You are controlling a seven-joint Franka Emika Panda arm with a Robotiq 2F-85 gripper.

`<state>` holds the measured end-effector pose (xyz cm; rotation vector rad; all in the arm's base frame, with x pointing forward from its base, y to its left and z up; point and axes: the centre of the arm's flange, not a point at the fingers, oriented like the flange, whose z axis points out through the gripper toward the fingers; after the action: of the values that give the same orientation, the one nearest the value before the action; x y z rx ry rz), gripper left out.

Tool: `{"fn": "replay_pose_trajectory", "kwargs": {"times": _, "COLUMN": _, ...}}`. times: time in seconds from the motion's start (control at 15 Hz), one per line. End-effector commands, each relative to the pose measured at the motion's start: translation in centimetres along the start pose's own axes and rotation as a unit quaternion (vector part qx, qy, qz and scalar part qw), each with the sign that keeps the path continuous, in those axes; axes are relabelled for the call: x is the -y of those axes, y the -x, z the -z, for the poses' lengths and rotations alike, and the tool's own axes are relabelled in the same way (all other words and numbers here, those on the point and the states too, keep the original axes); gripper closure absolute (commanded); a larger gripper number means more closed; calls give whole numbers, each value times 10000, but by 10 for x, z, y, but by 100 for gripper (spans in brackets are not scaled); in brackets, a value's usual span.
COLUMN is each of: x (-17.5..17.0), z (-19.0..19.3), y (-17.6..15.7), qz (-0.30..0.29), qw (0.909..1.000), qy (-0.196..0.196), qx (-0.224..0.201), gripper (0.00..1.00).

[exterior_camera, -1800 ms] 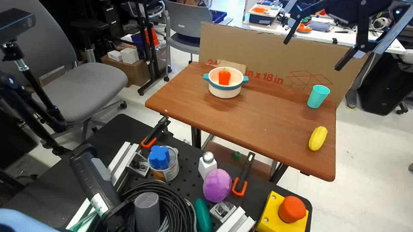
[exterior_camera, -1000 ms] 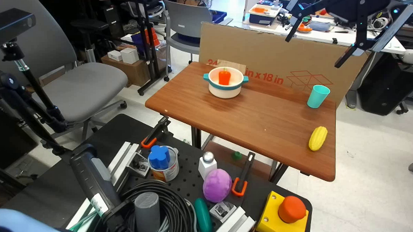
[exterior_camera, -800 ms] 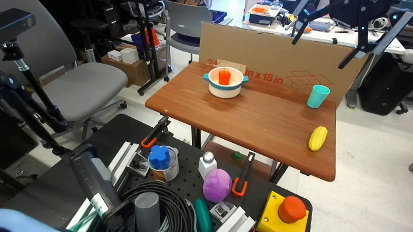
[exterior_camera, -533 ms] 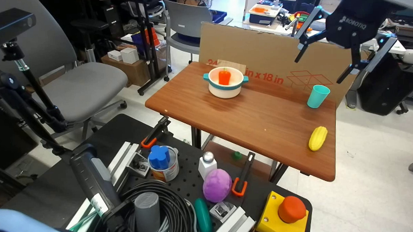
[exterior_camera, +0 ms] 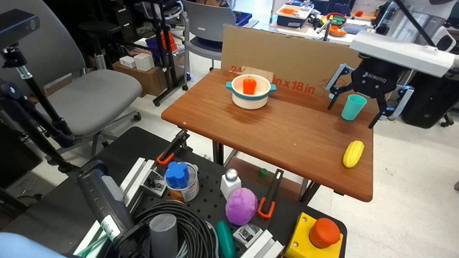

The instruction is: Move the corn to the left.

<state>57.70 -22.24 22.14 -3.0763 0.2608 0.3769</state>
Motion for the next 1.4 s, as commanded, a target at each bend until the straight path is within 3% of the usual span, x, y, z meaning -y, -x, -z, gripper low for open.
{"fn": "replay_pose_trajectory", "kwargs": {"times": 0.0, "x": -13, "z": -17, "y": -40, "qz": -266, "qw": 9991, "qy": 260, "qx": 194, "gripper": 0}}
{"fn": "replay_pose_trajectory", "kwargs": {"times": 0.47, "x": -23, "z": -60, "y": -59, "qz": -533, "qw": 9924, "qy": 576, "qx": 950, "gripper": 0}}
{"fn": "replay_pose_trajectory", "kwargs": {"times": 0.8, "x": -27, "z": -78, "y": -76, "qz": -634, "qw": 9911, "qy": 632, "qx": 989, "gripper": 0}}
{"fn": "replay_pose_trajectory", "kwargs": {"times": 0.87, "x": -28, "z": -83, "y": -78, "qz": -666, "qw": 9902, "qy": 649, "qx": 1039, "gripper": 18}}
{"fn": "replay_pose_trajectory", "kwargs": {"times": 0.93, "x": -29, "z": -88, "y": -80, "qz": -689, "qw": 9895, "qy": 641, "qx": 1099, "gripper": 28}}
{"fn": "replay_pose_trajectory", "kwargs": {"times": 1.33, "x": -27, "z": -89, "y": -78, "qz": -726, "qw": 9872, "qy": 606, "qx": 1282, "gripper": 72}}
